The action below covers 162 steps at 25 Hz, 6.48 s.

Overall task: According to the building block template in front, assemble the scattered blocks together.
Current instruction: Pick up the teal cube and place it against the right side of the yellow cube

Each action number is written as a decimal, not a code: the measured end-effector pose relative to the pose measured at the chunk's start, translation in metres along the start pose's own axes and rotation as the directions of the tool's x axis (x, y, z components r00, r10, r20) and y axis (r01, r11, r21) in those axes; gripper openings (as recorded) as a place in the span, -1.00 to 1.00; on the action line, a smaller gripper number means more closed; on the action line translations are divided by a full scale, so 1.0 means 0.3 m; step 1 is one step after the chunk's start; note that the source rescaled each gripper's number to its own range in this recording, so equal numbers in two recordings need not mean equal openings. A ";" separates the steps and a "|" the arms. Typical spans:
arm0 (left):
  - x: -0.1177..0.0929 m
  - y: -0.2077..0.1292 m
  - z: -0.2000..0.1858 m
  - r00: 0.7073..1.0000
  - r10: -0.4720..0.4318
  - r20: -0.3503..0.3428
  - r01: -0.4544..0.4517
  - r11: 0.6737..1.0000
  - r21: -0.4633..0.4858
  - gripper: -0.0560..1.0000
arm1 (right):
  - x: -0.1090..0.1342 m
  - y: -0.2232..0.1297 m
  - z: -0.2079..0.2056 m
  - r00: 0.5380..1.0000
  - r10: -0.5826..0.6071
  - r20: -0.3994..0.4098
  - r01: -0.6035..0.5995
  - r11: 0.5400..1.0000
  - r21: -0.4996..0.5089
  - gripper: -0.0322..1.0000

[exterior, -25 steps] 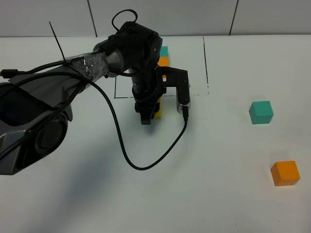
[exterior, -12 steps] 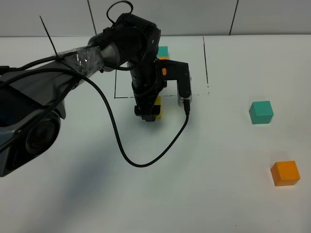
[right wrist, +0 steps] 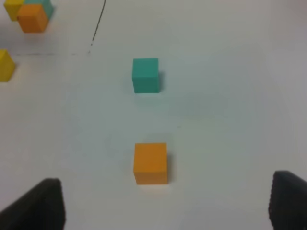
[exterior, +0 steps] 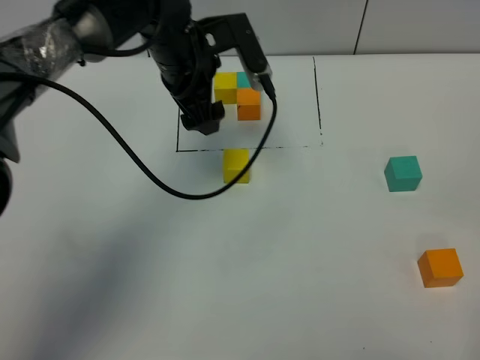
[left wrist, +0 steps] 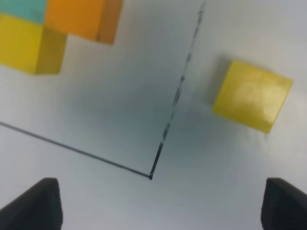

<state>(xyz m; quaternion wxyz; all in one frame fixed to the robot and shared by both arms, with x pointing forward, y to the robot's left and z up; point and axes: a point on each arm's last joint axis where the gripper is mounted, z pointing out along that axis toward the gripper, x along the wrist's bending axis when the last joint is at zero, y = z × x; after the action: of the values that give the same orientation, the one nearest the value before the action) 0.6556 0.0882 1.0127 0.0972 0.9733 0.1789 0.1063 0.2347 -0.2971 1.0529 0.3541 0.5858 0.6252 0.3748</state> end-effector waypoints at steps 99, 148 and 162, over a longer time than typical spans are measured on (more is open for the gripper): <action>-1.030 -1.081 -0.554 0.480 -0.862 -0.163 0.597 0.457 -0.660 0.33 | 0.000 0.000 0.000 1.000 0.000 0.000 0.000 1.000 0.000 0.46; -1.029 -1.081 -0.554 0.479 -0.863 -0.162 0.597 0.455 -0.661 0.32 | 0.000 0.000 0.000 1.000 0.005 0.000 -0.005 1.000 0.000 0.46; -1.029 -1.081 -0.554 0.479 -0.863 -0.162 0.597 0.455 -0.661 0.32 | -0.004 0.110 0.137 0.995 0.101 0.023 -0.103 0.955 0.277 0.66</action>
<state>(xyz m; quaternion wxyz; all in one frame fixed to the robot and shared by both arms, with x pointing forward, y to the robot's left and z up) 0.2271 0.2969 1.0453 0.3452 0.6624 0.5763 0.3317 0.2864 -0.2949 1.0627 0.2513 0.6630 0.6390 0.2984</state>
